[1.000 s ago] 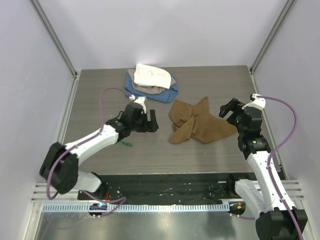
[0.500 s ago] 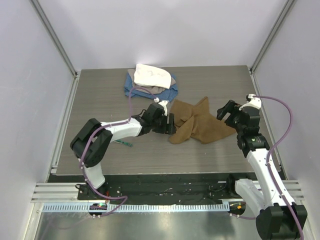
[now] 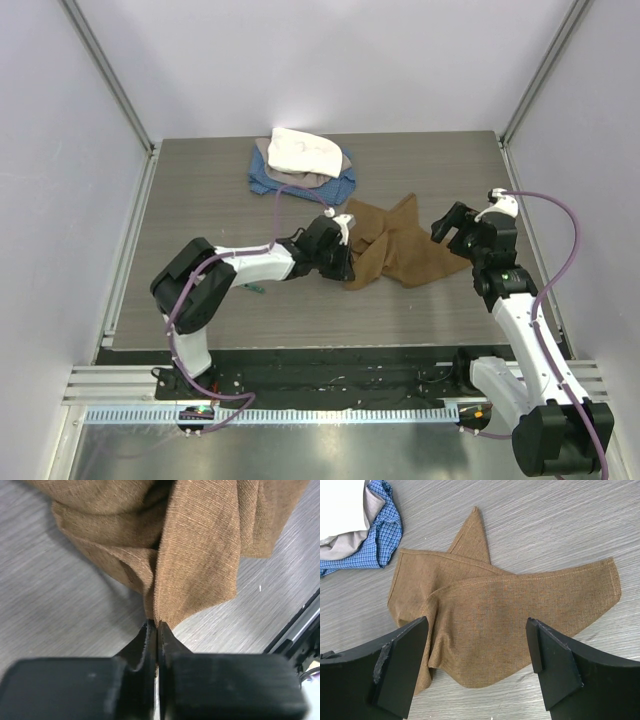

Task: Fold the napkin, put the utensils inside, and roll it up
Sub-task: Flatten the napkin out

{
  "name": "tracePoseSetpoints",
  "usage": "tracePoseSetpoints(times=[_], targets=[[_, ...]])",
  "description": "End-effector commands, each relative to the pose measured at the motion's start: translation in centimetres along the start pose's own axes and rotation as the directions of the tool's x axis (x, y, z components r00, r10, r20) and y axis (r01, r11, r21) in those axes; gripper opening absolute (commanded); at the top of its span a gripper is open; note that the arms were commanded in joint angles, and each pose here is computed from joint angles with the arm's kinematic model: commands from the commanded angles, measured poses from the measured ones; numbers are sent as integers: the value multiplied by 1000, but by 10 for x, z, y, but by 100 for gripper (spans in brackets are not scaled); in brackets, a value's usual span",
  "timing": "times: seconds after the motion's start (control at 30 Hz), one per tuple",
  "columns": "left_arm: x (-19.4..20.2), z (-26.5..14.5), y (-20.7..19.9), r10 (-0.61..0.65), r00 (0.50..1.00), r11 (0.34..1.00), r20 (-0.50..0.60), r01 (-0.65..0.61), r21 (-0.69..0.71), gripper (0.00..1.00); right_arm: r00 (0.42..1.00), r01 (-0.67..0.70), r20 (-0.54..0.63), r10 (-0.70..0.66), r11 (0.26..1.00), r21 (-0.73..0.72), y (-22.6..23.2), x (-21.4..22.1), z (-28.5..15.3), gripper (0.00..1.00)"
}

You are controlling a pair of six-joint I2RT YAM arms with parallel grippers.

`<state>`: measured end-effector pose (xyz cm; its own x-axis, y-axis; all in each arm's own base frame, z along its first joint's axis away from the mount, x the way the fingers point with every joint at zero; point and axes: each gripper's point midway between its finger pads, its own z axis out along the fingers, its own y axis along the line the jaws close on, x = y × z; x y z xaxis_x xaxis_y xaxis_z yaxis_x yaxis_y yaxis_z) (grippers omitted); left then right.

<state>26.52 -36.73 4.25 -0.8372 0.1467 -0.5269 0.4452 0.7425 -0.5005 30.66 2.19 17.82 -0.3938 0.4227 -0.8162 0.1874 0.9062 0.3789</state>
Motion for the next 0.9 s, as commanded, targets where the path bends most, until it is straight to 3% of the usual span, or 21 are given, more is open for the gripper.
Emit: tracePoseSetpoints(times=[0.0,0.13,0.33,0.4,0.43,0.47,0.57,0.7,0.87], targets=[[-18,-14,-31,28,997,998,72,-31,47,0,999,-4,42,6,1000,-31,11,-19,-3,88],[-22,-18,-76,79,992,991,99,-89,102,0,999,-2,46,3,1000,-25,11,-23,-4,87],[-1,9,-159,183,981,948,63,-193,254,0,998,0,55,0,1000,7,7,-26,-7,87],[0,13,-173,197,979,939,58,-206,277,9,998,1,56,-2,1000,13,6,-28,-8,87],[0,13,-172,197,979,941,57,-205,271,17,999,2,51,-2,1000,17,5,-27,-10,87],[0,11,-168,201,978,944,63,-211,252,37,999,1,54,-2,1000,19,5,-28,-11,87],[-11,-7,-146,254,960,954,114,-269,133,65,998,-1,59,0,1000,20,5,-30,-15,87],[-29,-40,-113,328,928,944,176,-327,-38,78,999,-13,29,13,1000,26,4,-22,-16,84],[-55,-67,-41,280,938,948,206,-237,-210,83,997,-25,-69,28,999,35,0,3,-10,82]])
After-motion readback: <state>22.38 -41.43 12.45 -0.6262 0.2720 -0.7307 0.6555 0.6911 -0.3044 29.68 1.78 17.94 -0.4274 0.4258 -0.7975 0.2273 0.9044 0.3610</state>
